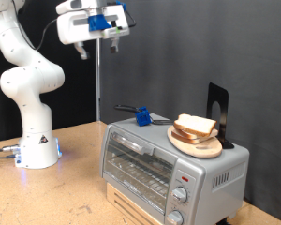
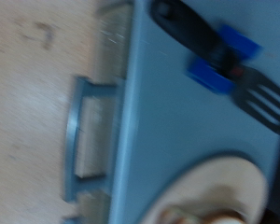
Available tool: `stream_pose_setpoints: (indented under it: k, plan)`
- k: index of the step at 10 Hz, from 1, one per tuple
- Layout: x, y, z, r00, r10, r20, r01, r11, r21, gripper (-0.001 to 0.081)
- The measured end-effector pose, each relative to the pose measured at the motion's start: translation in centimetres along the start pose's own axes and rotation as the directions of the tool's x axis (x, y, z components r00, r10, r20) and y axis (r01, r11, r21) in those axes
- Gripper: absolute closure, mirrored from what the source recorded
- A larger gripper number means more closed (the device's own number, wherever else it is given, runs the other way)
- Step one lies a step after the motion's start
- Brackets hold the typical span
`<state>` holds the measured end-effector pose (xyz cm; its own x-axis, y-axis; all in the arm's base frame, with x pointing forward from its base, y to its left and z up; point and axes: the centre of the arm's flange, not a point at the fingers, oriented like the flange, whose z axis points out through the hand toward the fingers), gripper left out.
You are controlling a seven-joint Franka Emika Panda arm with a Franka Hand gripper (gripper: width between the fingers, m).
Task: Make a piece of toast with the oven
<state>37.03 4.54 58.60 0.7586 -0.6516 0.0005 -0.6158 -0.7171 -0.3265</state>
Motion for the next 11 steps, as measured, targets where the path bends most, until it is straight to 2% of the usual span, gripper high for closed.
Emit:
stream_pose_setpoints:
  k: [1, 2, 3, 4, 5, 6, 7, 8, 9, 10, 11]
  plan:
    - [0.0, -1.0, -0.2, 1.000, -0.015, 0.026, 0.012, 0.995, 0.095, 0.0003]
    - [0.1, -1.7, -0.4, 0.999, -0.021, 0.026, 0.017, 0.989, 0.148, 0.0003]
    - [0.1, -2.1, -0.4, 1.000, -0.019, 0.021, 0.015, 0.986, 0.166, 0.0003]
    - [0.1, -2.0, -0.3, 1.000, -0.020, 0.024, 0.015, 0.987, 0.161, 0.0003]
    - [-0.3, -1.7, -0.2, 0.994, -0.012, 0.107, -0.003, 0.990, 0.143, 0.0003]
    - [-0.3, -1.6, -0.8, 0.978, -0.004, 0.208, -0.030, 0.987, 0.159, 0.0003]
    - [0.3, -1.4, -1.3, 0.969, 0.009, 0.249, -0.058, 0.980, 0.192, 0.0003]
    - [0.9, -1.1, -1.4, 0.966, 0.016, 0.256, -0.072, 0.975, 0.209, 0.0003]
    - [1.6, -0.6, -1.0, 0.971, 0.015, 0.239, -0.071, 0.972, 0.225, 0.0003]
    - [2.1, 0.1, 0.0, 0.972, 0.003, 0.236, -0.056, 0.975, 0.217, 0.0003]
    - [2.5, 1.2, 1.5, 0.965, 0.001, 0.263, -0.051, 0.982, 0.183, 0.0003]
